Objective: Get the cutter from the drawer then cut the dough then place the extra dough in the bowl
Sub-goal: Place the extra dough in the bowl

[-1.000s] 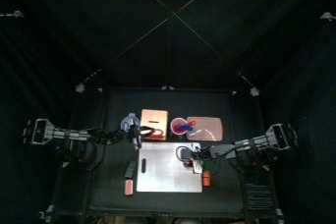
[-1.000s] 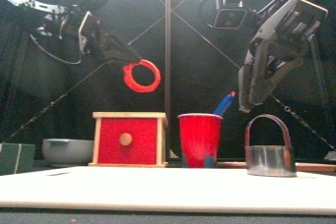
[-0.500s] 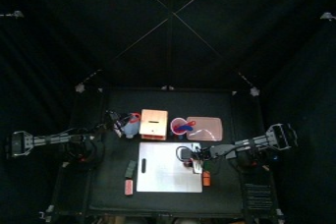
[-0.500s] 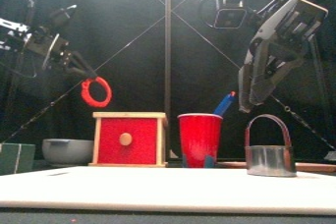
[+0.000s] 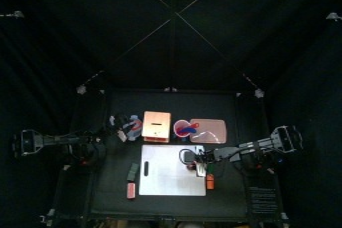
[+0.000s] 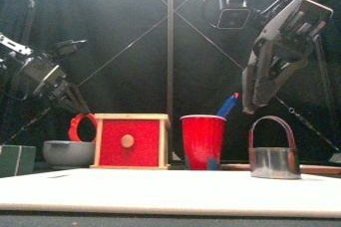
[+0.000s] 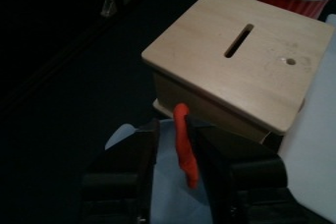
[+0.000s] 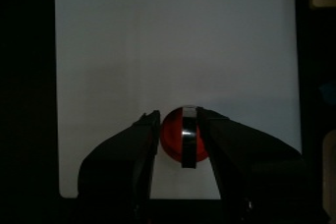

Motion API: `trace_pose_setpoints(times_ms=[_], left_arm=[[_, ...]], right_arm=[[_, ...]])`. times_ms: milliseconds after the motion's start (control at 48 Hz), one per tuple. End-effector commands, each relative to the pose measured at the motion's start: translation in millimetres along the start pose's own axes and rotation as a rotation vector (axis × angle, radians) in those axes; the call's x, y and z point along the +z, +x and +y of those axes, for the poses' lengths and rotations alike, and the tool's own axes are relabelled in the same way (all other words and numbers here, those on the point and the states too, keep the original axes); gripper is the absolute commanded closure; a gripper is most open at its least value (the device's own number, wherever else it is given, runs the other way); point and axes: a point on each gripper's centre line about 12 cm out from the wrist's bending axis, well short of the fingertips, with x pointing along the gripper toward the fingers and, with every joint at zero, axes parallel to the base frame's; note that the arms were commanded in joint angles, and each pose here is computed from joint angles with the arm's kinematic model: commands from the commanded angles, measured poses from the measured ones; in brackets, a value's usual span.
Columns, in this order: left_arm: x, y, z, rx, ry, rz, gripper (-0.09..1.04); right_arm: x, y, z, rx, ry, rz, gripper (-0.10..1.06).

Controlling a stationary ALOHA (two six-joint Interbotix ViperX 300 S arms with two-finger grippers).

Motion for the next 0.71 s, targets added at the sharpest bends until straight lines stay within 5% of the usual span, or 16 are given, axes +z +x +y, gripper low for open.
trace_pose_setpoints(times_ms=[21,271,542,708], left_arm=[[3,0,3,0.025,-0.068,-0.001,0.07],[11,0,-5,0.0,-0.067,-0.023,0.06],[40,-23,-85,-0.328,0.234,-0.191,0.06],[59,-49,-129,-0.488,0.314,-0.33,0.06]], right_arm=[[11,-7,2.2,0.01,0.01,-0.039,0.22],[29,-18,4.9,0.016,-0.015,-0.115,0.22],[73,-53,5.6,0.012,-0.14,-0.448,0.22],[82,-59,-7.7,0.001,-0.153,-0.618,0.22]])
